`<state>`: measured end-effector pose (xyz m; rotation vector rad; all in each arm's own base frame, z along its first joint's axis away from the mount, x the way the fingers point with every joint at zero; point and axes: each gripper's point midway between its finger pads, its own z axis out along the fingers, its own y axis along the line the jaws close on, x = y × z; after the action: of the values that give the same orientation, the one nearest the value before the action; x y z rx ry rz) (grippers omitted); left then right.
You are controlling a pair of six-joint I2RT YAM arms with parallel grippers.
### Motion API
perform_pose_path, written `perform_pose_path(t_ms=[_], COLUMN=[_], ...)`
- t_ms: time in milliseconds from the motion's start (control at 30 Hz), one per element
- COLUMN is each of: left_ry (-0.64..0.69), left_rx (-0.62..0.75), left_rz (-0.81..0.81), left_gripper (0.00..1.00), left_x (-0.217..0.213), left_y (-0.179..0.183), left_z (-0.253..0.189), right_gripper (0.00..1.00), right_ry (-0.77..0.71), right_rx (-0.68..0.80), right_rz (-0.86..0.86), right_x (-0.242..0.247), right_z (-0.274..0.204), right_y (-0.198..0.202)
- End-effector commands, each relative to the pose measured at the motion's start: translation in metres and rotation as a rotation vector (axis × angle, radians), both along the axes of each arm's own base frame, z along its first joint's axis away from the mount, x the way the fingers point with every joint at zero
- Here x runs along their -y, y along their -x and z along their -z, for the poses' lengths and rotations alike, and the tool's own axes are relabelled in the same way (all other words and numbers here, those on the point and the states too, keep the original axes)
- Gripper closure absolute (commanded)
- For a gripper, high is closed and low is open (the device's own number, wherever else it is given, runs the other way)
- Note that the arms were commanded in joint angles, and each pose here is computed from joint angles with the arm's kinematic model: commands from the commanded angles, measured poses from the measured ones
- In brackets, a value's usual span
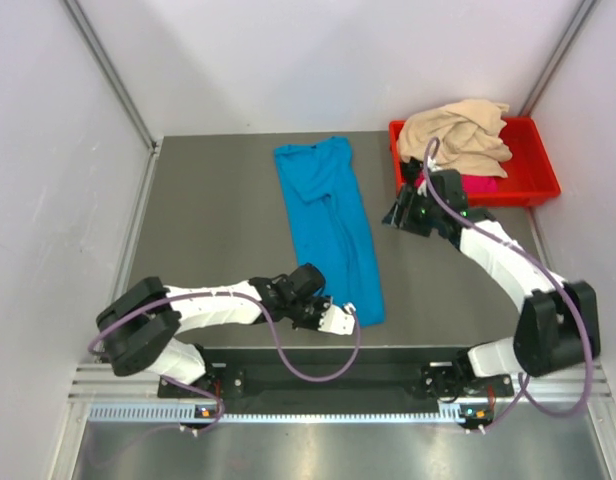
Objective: Fold and stack the t-shirts
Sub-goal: Fold the tshirt
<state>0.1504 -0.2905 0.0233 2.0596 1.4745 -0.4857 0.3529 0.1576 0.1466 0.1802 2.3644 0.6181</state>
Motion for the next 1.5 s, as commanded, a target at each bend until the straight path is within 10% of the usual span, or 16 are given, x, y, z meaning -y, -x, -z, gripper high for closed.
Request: perform_pose_path(t_ms=[0,567,867,1100,1467], left_ry=[-0.121,-0.106,-0.082,-0.082,0.07], left_rx=[-0.029,-0.191,-0.18,-0.183,-0.016], left_rz=[0.003,-0.085,-0.093,-0.104,-0.479], left_gripper=[1.0,0.97,0.97,0.99,1.0], left_x=[-0.044,-0.082,-0.079,-0.081,-0.078], left_y=[0.019,0.065,0.063,0.064,-0.038], left_z=[-0.002,-0.014,-0.018,-0.021,-0.071], right_gripper=[0.43,0.44,0.45,1.0,1.0], right_ry=[0.059,-0.058,-0.127,-0.135,-0.066], right_rx=[-0.11,-0.45,-0.468,-0.488,-0.298], right_rz=[-0.059,-0.349,-0.38,-0.401,-0.403], right_x=[0.006,-0.095,-0.124,-0.122,-0.114], right_z=[0.027,0.113,0.123,0.119,0.072], right_y=[0.065,0.262,0.269,0.275,0.183])
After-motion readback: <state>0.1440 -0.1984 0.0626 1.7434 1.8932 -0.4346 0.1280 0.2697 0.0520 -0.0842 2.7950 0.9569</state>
